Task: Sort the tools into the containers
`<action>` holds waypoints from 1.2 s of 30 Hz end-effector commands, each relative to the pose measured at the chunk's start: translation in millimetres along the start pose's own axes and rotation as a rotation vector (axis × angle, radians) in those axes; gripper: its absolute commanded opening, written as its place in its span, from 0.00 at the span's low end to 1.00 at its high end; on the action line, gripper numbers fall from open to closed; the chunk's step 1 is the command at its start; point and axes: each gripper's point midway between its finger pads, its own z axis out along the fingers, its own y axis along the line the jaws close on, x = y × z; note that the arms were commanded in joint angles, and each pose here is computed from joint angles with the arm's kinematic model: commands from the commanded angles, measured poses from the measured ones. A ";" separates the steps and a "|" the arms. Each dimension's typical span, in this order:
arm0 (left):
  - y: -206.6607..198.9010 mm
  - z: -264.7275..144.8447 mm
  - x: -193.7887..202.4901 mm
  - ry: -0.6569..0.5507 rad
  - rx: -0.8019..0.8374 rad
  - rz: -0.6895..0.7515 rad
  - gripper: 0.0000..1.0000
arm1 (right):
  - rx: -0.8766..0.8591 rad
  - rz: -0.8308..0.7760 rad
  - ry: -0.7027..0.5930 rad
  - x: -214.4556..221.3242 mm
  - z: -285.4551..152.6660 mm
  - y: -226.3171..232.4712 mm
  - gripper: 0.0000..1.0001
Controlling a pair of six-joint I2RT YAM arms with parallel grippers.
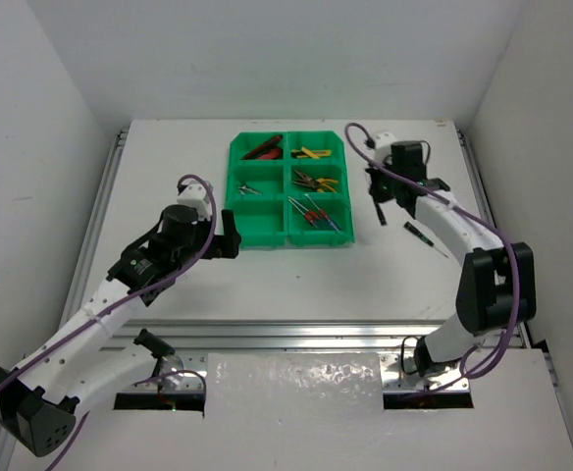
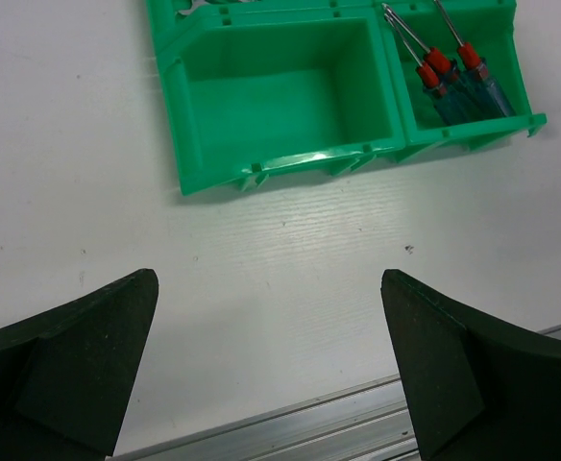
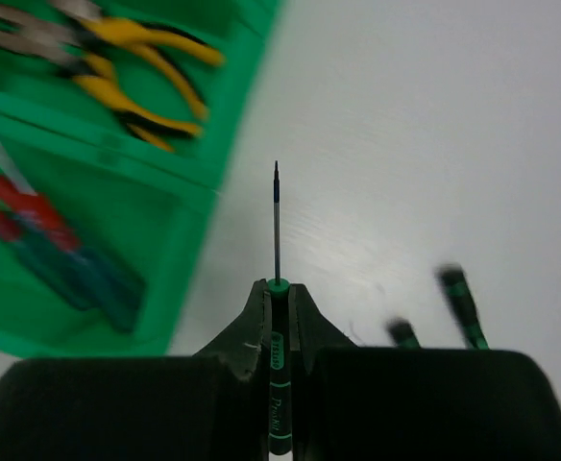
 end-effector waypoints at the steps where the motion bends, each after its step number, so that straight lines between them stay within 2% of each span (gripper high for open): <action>1: 2.7 -0.6 -12.5 -0.049 -0.012 -0.015 1.00 | -0.277 -0.238 -0.287 -106.4 -11.9 86.7 0.00; 2: 3.7 -0.5 -12.9 -0.050 -0.018 -0.015 1.00 | -0.306 -0.289 -0.262 -104.5 1.9 99.1 0.00; 3: 4.7 -0.6 -13.9 -0.054 -0.021 -0.018 1.00 | -0.406 -0.331 -0.262 -106.9 -0.5 128.9 0.00; 4: 5.2 -0.6 -14.1 -0.055 -0.022 -0.018 1.00 | -0.433 -0.370 -0.308 -126.3 -4.0 142.3 0.00; 6: 7.9 -2.3 -16.7 -0.065 -0.030 -0.021 1.00 | -0.526 -0.445 -0.308 -122.0 7.4 179.2 0.00; 7: 8.3 -2.7 -17.1 -0.069 -0.030 -0.023 1.00 | -0.572 -0.513 -0.353 -133.6 3.8 195.1 0.00; 10: 10.6 -5.1 -21.6 -0.090 -0.031 -0.028 1.00 | -0.687 -0.637 -0.398 -133.1 11.3 241.6 0.00; 13: 11.1 -5.4 -22.8 -0.095 -0.026 -0.031 1.00 | -0.747 -0.674 -0.415 -140.8 22.0 274.2 0.00; 14: 11.4 -5.0 -22.5 -0.094 -0.026 -0.030 1.00 | -0.782 -0.674 -0.383 -135.7 24.0 282.0 0.00; 15: 12.9 -4.2 -22.4 -0.092 -0.031 -0.032 1.00 | -0.788 -0.684 -0.415 -151.4 20.0 292.5 0.00; 18: 14.6 -2.9 -22.4 -0.088 -0.036 -0.033 1.00 | -0.825 -0.677 -0.359 -135.4 39.9 313.0 0.01; 20: 15.4 -3.5 -22.8 -0.089 -0.036 -0.036 1.00 | -0.825 -0.674 -0.329 -128.0 43.9 317.4 0.12; 22: 15.2 -3.6 -22.7 -0.090 -0.033 -0.035 1.00 | -0.812 -0.652 -0.308 -123.2 45.6 315.0 0.34; 25: 14.0 -3.0 -21.7 -0.085 -0.025 -0.032 1.00 | -0.791 -0.641 -0.273 -117.4 40.4 304.2 0.41; 27: 13.2 -3.1 -22.5 -0.085 -0.020 -0.032 1.00 | -0.842 -0.627 -0.274 -119.1 28.4 301.9 0.43; 28: 12.8 -3.6 -22.6 -0.086 -0.016 -0.033 1.00 | -0.852 -0.623 -0.272 -120.1 23.5 300.9 0.51; 29: 12.7 -4.1 -23.6 -0.089 -0.015 -0.034 1.00 | -0.847 -0.622 -0.273 -124.9 16.2 296.5 0.61; 30: 12.7 -4.5 -23.8 -0.091 -0.012 -0.033 1.00 | -0.781 -0.621 -0.269 -131.0 19.5 286.1 0.98; 32: 12.8 -5.4 -23.6 -0.093 -0.012 -0.033 1.00 | -0.670 -0.594 -0.276 -142.7 22.0 254.5 0.99; 34: 13.2 -7.1 -24.8 -0.099 -0.012 -0.036 1.00 | -0.414 -0.455 -0.246 -158.7 45.0 179.6 0.99; 36: 13.5 -8.7 -25.2 -0.106 -0.012 -0.037 1.00 | -0.248 -0.284 -0.184 -157.5 61.7 120.3 0.99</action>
